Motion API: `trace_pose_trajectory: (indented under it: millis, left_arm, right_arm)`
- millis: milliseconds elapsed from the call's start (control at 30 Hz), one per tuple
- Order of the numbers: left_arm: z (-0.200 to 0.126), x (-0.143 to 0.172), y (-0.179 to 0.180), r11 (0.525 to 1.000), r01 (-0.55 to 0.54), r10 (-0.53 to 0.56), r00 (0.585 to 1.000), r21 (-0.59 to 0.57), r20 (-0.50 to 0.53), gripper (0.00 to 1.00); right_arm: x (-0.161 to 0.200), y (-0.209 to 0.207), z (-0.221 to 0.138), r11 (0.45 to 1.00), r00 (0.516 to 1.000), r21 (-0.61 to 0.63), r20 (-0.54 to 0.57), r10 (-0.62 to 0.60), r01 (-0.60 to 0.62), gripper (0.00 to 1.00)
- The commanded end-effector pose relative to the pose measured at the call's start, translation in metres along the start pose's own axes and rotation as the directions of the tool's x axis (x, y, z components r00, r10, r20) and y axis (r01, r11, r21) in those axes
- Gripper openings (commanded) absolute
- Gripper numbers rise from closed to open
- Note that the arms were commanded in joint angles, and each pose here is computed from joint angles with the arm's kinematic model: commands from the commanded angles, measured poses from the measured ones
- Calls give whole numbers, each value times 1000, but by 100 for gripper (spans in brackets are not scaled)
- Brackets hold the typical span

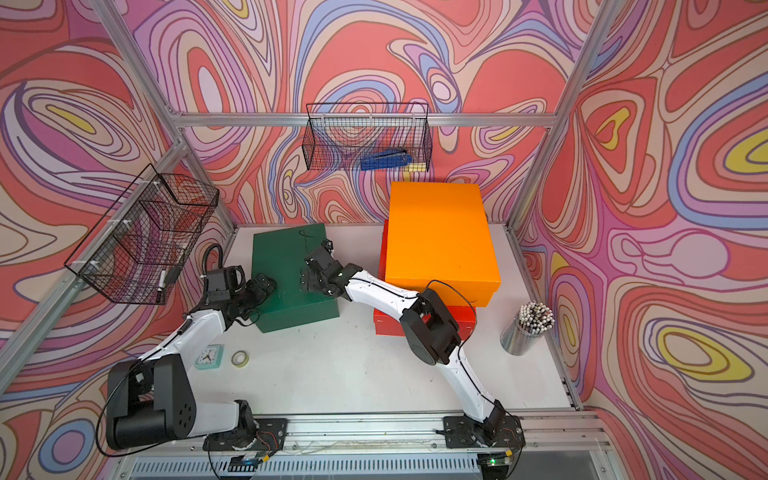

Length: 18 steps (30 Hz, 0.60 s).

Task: Stack the shoeboxes
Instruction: Pick up the shoebox from the center of the board.

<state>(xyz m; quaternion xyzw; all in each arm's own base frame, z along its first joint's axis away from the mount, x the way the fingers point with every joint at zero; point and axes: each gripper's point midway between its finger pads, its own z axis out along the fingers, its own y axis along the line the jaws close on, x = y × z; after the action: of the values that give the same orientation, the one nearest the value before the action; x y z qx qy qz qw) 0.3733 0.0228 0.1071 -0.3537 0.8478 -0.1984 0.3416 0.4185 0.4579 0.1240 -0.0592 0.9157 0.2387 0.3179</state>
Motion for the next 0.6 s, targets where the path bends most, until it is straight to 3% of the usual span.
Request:
trace_pose_trajectory:
  millis: [0,133,233,567]
  left_arm:
    - [10,8,-3,999,28,-27,999,29,-42,100]
    - [10,8,-7,999,18,-16,999,45,-43,98]
    - [6,7,-14,997,12,-8,999,77,-49,95]
    - [-37,2,-34,992,-13,13,1000,123,1,92]
  right_arm:
    - [41,9,24,995,992,-78,-115,60,-69,98]
    - [51,20,24,991,988,-112,-140,64,-80,97]
    - [50,37,16,985,991,-163,-129,45,-66,91]
    - [35,109,-42,945,997,-325,-63,-53,30,79]
